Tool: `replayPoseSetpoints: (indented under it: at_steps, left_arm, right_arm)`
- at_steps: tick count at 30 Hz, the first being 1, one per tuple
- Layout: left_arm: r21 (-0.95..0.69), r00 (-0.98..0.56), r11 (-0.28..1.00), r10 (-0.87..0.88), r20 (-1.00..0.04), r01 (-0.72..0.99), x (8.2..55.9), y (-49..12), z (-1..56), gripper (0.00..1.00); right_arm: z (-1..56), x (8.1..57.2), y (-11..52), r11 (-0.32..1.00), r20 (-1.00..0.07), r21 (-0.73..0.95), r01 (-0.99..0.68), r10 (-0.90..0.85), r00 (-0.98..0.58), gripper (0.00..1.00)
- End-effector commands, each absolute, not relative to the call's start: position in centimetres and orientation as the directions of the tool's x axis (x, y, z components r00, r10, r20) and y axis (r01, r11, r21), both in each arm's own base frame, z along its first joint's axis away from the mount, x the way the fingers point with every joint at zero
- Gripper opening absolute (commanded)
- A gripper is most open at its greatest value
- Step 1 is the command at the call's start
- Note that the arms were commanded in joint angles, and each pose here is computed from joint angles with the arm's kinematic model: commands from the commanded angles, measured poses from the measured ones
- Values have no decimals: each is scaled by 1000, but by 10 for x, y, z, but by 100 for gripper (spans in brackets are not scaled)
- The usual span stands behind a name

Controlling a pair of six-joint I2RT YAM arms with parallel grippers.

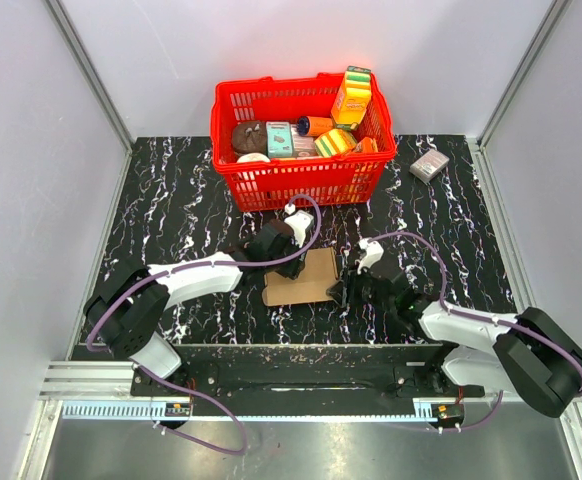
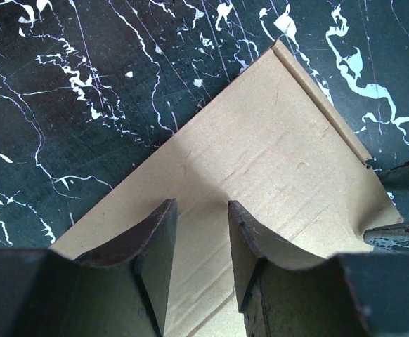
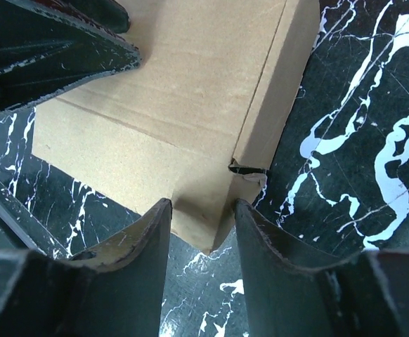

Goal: Fold the paper box

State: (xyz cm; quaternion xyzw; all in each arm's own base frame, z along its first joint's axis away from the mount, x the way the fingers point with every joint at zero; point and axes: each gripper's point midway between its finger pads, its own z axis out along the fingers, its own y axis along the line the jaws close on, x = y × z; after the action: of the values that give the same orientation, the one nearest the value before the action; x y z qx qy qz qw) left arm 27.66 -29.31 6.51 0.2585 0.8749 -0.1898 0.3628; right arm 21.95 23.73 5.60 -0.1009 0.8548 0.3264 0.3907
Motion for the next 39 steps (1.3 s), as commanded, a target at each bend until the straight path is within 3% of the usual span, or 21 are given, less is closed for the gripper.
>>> replayPoseSetpoints:
  at_steps: [1,39]
  left_arm:
    - [-187,-692,771,400,-602,608,242,-286,28,39]
    - [-191,-692,765,407,-596,615,240,-288,26,39]
  right_arm:
    - [65,227,237,765,-756,486,-422,126,-643,47]
    - [17,231,230,818,-713,468,-334,126,-689,43]
